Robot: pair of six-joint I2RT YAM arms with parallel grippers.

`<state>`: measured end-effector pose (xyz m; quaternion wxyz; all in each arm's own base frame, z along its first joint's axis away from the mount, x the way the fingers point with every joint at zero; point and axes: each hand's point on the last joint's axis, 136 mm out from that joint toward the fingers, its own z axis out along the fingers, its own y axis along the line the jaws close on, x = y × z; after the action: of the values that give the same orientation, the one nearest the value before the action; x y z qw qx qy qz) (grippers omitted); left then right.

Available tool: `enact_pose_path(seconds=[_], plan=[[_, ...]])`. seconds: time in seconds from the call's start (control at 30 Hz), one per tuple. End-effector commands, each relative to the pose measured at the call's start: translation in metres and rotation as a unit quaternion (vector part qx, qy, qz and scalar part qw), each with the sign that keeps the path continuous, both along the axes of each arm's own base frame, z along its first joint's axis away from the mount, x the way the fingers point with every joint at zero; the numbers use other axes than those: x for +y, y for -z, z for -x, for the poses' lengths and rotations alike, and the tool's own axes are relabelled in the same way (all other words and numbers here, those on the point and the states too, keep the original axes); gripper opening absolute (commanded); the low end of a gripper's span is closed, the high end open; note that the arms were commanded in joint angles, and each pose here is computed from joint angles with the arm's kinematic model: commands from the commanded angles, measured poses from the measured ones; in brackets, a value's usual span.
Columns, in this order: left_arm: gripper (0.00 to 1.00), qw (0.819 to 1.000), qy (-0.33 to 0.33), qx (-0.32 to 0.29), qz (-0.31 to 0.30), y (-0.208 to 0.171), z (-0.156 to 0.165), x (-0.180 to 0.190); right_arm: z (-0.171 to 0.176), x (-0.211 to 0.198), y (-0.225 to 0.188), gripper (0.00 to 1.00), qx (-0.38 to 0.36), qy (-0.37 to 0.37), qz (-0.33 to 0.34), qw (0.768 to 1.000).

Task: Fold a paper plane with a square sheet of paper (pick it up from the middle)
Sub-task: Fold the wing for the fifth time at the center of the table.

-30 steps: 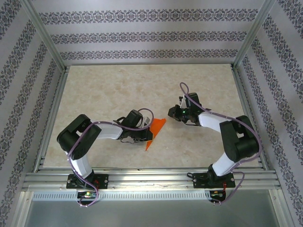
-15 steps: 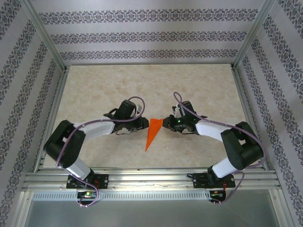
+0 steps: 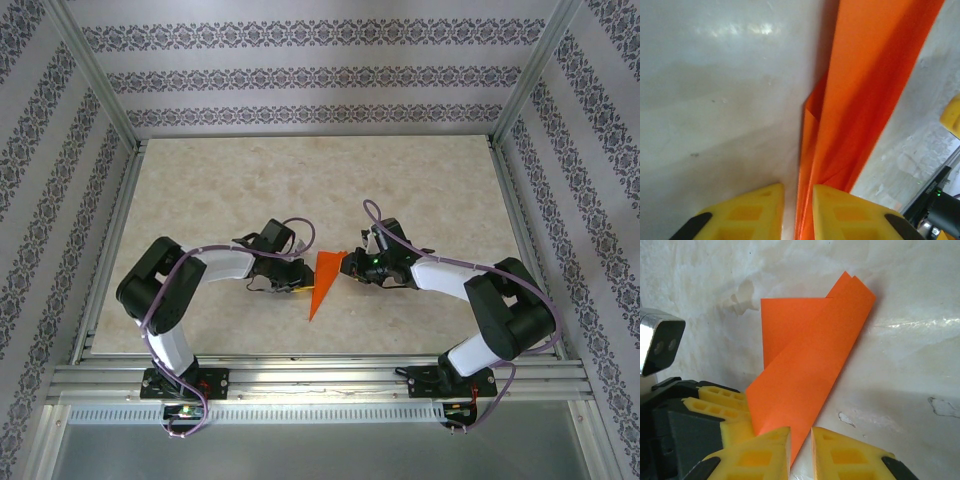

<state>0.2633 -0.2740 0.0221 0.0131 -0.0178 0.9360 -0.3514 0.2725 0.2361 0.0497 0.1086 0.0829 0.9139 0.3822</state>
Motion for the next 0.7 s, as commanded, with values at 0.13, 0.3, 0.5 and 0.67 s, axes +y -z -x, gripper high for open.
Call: enact_pose_path(seconds=[0.13, 0.3, 0.5, 0.67], plan=[[0.22, 0.999, 0.019, -0.008, 0.026, -0.008, -0.006, -0.011, 0.0, 0.002, 0.005, 0.19, 0.004, 0.002, 0.0, 1.0], [0.25, 0.998, 0.023, -0.006, 0.05, -0.011, -0.004, -0.017, 0.003, 0.006, 0.009, 0.19, 0.014, -0.007, -0.006, 1.0], [0.26, 0.997, 0.021, -0.001, 0.074, -0.011, -0.003, -0.023, 0.009, 0.011, 0.019, 0.18, 0.034, -0.02, -0.007, 0.999], [0.28, 0.998, 0.023, 0.004, 0.065, -0.007, -0.001, -0.022, 0.012, 0.013, 0.025, 0.18, 0.041, -0.024, -0.006, 0.999]])
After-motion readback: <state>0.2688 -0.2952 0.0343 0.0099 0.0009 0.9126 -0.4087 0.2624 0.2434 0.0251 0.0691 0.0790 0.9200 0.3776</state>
